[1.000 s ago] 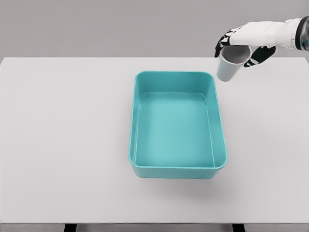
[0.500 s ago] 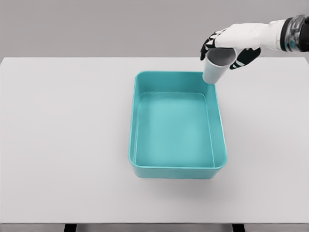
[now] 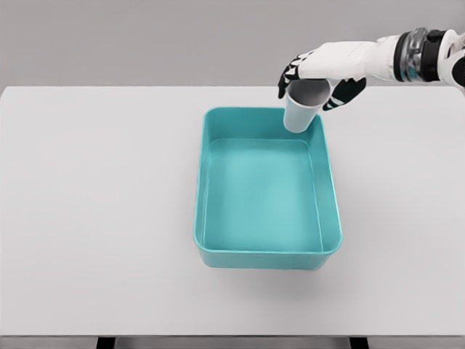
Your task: Put the paper cup into the basket with your right arm
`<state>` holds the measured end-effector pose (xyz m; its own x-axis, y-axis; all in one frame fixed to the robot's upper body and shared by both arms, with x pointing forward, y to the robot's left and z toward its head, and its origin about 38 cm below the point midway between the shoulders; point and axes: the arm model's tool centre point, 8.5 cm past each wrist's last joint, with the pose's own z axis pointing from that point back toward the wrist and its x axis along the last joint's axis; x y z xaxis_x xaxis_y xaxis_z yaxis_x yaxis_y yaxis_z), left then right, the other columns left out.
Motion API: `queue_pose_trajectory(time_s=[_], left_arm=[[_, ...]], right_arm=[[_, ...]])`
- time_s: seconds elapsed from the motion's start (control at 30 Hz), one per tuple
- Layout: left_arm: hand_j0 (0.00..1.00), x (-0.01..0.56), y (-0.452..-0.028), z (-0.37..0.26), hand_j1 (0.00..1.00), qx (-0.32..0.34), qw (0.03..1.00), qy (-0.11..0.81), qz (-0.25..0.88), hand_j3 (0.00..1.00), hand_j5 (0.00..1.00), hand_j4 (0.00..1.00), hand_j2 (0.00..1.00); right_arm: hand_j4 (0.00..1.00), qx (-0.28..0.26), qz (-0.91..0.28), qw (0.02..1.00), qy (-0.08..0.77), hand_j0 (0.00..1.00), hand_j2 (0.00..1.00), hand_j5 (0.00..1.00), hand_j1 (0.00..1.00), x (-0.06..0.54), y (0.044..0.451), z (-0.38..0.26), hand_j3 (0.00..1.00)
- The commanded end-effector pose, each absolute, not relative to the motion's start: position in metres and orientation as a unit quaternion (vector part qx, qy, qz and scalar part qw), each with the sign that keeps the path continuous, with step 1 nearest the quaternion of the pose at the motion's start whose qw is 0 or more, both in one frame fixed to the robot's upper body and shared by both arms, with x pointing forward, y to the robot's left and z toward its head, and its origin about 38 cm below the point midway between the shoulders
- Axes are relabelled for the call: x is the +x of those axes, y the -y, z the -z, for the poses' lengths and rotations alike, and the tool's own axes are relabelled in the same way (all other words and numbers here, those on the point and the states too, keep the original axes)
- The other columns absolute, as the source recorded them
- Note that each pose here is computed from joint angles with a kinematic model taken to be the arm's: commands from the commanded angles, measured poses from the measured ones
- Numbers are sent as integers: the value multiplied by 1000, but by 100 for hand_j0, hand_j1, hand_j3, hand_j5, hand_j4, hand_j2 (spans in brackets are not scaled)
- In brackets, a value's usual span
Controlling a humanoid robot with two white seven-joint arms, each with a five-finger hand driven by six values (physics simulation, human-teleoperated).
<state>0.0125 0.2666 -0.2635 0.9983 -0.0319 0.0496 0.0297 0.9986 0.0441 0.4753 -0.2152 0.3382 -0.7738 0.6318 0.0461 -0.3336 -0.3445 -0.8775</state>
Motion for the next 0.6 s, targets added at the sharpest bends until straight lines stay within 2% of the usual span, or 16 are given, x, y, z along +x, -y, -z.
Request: queue_pose_trajectory(time_s=[0.0, 0.37, 0.57], left_arm=[[100, 12, -267, 263, 100, 22, 999, 25, 15, 100, 100, 100, 100], [100, 12, -267, 263, 100, 22, 999, 25, 15, 100, 100, 100, 100], [100, 12, -267, 263, 100, 22, 999, 25, 15, 100, 100, 100, 100]], right_arm=[[71, -149, -806, 298, 489, 71, 71, 71, 71, 475, 211, -337, 71], [71, -126, -810, 294, 491, 71, 71, 71, 71, 475, 184, -323, 71], [71, -115, -812, 300, 486, 71, 71, 71, 71, 473, 184, -310, 71]])
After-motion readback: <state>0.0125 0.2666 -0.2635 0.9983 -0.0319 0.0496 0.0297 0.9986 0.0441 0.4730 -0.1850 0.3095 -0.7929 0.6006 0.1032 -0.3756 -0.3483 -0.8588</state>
